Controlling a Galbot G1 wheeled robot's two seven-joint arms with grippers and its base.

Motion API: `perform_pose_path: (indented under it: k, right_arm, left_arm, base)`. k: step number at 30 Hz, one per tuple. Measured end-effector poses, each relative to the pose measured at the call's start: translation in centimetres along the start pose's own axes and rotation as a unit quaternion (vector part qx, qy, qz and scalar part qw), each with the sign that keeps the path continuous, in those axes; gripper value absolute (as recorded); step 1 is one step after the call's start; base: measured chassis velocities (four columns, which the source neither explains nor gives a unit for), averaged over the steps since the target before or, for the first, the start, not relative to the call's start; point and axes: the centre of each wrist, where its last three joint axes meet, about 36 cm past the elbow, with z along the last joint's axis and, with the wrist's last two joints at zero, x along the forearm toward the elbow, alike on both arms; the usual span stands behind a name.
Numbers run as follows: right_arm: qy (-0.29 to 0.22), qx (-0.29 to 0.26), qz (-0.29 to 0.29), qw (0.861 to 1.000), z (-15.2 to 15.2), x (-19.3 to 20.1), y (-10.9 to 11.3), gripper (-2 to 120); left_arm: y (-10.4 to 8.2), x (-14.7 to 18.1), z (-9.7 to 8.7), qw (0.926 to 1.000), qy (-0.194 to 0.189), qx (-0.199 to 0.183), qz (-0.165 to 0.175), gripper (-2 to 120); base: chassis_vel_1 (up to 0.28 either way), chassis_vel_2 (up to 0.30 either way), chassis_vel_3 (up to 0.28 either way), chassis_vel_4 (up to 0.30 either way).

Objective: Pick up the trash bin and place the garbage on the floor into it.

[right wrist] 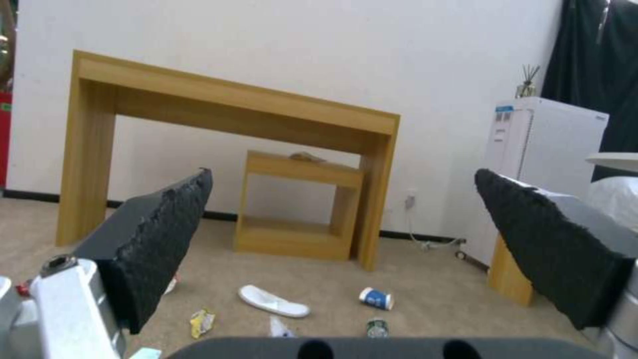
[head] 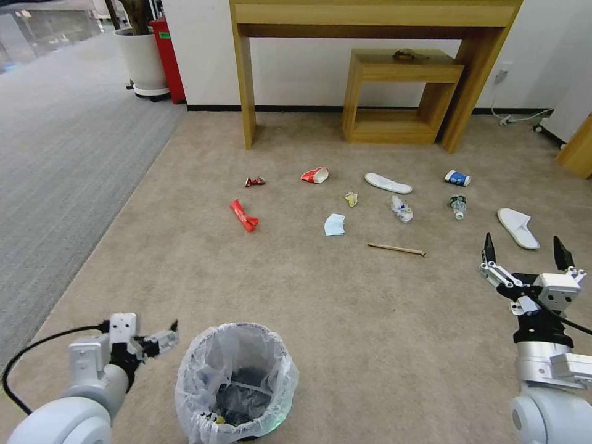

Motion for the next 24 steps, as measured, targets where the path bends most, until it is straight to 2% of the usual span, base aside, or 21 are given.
perform_pose_path:
  k: [4, 12, 18, 24]
  right_arm:
    - [0.001, 0.0, -0.001, 1.0, 0.0, 0.1, 0.0, 100]
    - [0.002, 0.003, -0.002, 1.0, 0.0, 0.2, 0.1, 100]
    - [0.003, 0.004, -0.002, 1.0, 0.1, 0.3, 0.1, 100]
    - [0.005, 0.005, -0.002, 1.0, 0.2, 0.4, 0.1, 100]
  left_arm:
    - [-1.5, -1.1, 0.9, 0.9992, 0.023, -0.008, 0.033, 100]
    - [-2.5, -2.8, 1.2, 0.9966, 0.041, 0.0, 0.072, 100]
    - [-2.8, -4.2, 1.5, 0.9959, 0.049, -0.004, 0.075, 100]
    - [-1.8, -7.3, 1.9, 0.9972, 0.06, -0.017, 0.042, 100]
  base:
    - [0.0, 0.0, 0.0, 0.0]
    - [0.0, 0.0, 0.0, 0.0]
    - [0.0, 0.0, 0.0, 0.0]
    - [0.0, 0.0, 0.0, 0.0]
